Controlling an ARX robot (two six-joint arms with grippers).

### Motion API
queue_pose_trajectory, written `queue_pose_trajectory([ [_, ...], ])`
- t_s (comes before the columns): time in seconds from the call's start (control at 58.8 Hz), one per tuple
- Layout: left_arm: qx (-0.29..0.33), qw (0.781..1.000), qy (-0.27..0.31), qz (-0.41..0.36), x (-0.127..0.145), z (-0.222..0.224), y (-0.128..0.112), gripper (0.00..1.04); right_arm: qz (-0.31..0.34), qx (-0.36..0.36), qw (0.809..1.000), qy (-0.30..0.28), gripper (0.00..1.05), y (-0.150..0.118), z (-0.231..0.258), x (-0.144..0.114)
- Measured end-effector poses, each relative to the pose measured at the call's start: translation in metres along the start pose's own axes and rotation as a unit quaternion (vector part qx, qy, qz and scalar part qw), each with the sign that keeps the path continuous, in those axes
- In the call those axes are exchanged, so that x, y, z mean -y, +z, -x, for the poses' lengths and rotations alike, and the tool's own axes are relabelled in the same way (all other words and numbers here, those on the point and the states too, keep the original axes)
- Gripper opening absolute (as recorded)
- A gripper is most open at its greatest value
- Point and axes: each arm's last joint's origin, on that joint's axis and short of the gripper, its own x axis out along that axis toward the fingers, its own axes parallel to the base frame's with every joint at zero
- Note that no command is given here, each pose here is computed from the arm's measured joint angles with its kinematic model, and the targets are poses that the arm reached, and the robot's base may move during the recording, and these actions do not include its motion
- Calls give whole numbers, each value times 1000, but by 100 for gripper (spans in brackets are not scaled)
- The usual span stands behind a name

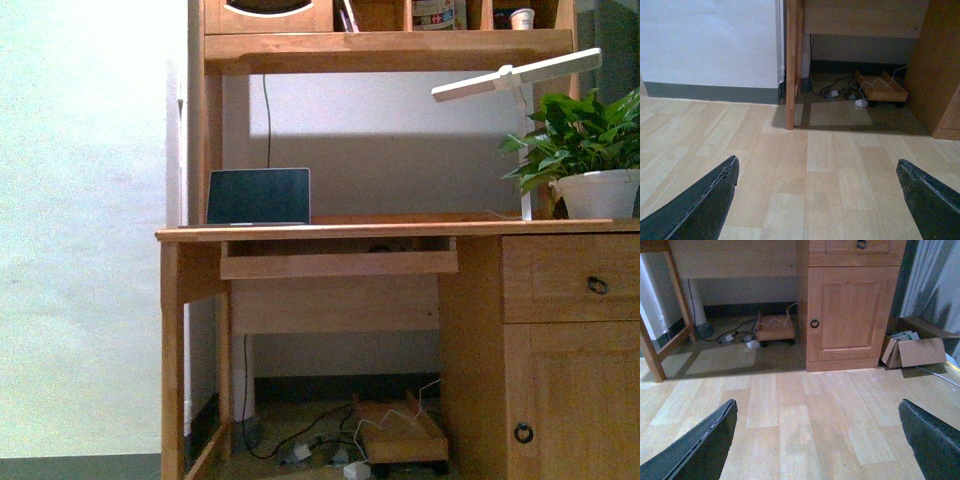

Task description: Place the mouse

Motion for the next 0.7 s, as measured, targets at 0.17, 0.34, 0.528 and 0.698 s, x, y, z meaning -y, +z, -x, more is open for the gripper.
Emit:
queue_pose_trajectory([
  [0.17,0,1000,0,0,0,0,0,97,0,0,1000,0,97,0,0,0],
  [0.34,0,1000,0,0,0,0,0,97,0,0,1000,0,97,0,0,0],
  [0.528,0,1000,0,0,0,0,0,97,0,0,1000,0,97,0,0,0],
  [0.698,0,1000,0,0,0,0,0,97,0,0,1000,0,97,0,0,0],
])
